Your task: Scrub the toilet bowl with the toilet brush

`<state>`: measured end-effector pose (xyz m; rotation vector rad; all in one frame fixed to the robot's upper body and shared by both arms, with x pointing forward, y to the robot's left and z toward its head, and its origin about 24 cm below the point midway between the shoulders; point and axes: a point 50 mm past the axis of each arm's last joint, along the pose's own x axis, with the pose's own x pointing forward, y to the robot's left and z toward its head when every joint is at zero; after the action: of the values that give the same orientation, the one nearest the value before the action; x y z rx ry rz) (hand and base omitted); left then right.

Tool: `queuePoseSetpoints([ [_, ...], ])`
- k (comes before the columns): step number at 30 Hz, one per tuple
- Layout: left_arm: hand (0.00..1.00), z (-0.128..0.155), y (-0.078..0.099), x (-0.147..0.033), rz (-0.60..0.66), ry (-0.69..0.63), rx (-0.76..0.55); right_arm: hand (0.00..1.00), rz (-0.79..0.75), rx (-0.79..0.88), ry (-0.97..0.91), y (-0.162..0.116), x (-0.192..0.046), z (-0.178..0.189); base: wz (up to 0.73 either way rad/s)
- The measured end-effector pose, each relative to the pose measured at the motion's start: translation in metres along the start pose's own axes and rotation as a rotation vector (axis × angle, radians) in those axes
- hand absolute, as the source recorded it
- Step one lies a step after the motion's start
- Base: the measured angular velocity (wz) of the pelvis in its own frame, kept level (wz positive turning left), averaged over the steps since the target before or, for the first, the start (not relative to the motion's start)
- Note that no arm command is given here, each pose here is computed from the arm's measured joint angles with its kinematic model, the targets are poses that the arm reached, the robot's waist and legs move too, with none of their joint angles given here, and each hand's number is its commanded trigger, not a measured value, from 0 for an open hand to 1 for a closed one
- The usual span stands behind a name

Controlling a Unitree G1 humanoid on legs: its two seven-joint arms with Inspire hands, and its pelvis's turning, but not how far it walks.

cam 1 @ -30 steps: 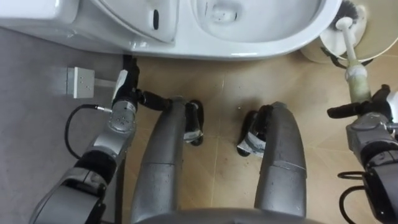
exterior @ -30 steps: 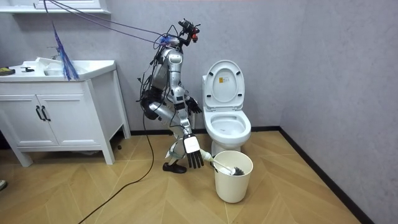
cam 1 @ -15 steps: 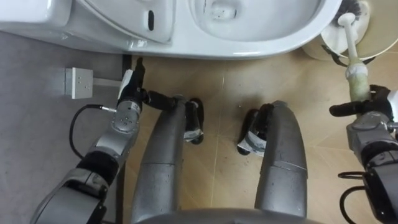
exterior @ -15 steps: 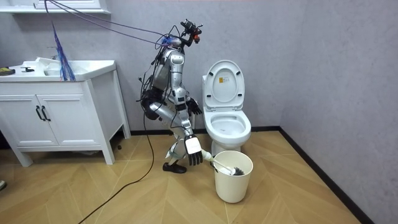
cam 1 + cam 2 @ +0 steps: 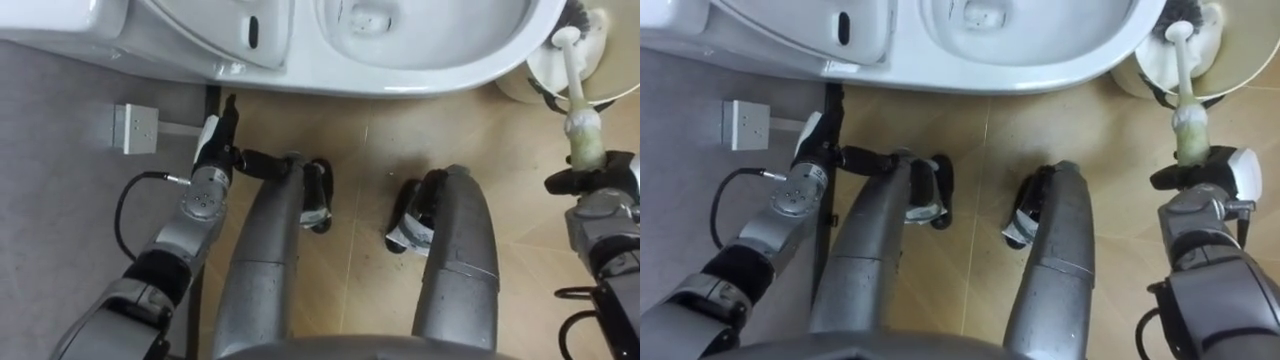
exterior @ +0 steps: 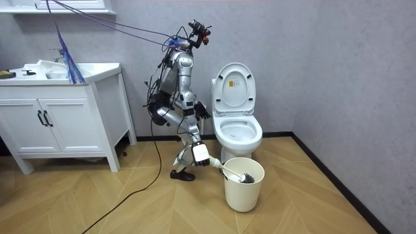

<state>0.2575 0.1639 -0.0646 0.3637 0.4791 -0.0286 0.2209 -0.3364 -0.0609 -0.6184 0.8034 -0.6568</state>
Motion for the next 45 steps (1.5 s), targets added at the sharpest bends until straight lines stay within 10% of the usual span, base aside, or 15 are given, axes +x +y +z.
queuePoseSetpoints([
  [28, 0.00, -0.103, 0.022, -0.053, 0.042, 0.306, -0.034, 1.00, 0.171, 0.089, 0.235, 0.030, -0.026, -0.074, -0.01],
  [45, 0.00, -0.171, 0.048, -0.138, 0.193, 0.516, -0.119, 1.00, 0.238, 0.118, 0.277, 0.036, -0.065, -0.138, 0.06],
])
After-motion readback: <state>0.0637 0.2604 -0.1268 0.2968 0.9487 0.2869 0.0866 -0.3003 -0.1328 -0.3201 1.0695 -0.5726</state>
